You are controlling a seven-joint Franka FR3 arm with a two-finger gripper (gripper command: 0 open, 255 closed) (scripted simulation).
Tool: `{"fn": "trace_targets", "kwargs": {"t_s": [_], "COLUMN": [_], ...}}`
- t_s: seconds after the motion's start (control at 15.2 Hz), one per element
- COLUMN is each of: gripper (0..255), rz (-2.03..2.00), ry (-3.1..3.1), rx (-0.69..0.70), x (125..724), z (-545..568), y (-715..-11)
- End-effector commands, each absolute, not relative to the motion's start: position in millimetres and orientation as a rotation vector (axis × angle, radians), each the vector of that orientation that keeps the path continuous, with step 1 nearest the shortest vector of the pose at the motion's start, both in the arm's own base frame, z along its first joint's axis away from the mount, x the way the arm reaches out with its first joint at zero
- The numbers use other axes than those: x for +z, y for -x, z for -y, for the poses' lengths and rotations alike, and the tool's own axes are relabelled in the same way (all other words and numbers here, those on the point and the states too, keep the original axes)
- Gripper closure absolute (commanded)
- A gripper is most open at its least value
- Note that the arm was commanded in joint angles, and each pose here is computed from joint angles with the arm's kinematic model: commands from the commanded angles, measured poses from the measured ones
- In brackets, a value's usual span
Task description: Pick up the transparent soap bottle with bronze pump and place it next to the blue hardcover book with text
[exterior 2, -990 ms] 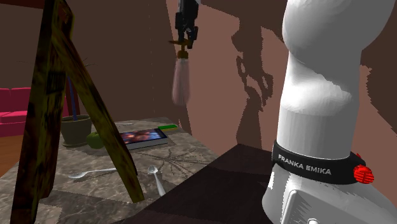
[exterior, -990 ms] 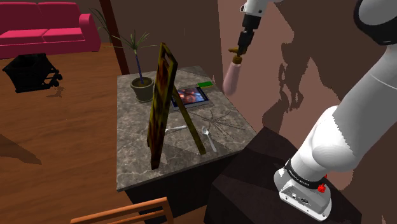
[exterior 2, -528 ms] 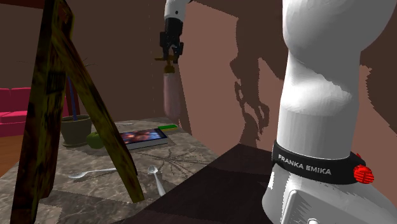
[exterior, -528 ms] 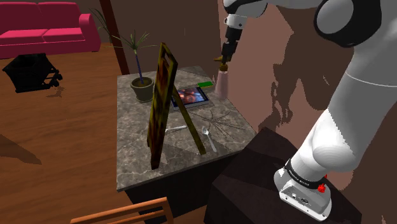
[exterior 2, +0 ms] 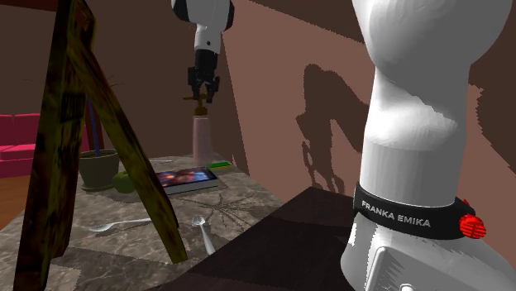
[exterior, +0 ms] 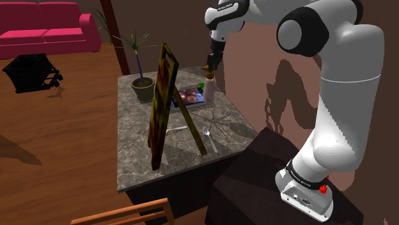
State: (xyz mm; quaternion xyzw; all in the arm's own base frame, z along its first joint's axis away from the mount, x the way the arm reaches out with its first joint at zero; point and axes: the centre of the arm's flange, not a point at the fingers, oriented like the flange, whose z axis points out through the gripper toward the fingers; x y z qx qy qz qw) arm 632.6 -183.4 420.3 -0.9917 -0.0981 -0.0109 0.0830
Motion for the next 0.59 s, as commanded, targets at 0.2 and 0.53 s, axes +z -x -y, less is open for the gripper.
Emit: {"fn": "trace_targets", "kwargs": {"t_s": [0.2,0.53], "gripper": [255,255], "rz": [0.292,0.292], "ry": [2.961,2.961], "rx": [-0.035,-0.035], "x": [383.3,356.9], "z": [173.6,173.6], "y": [-662.8,-662.8]}}
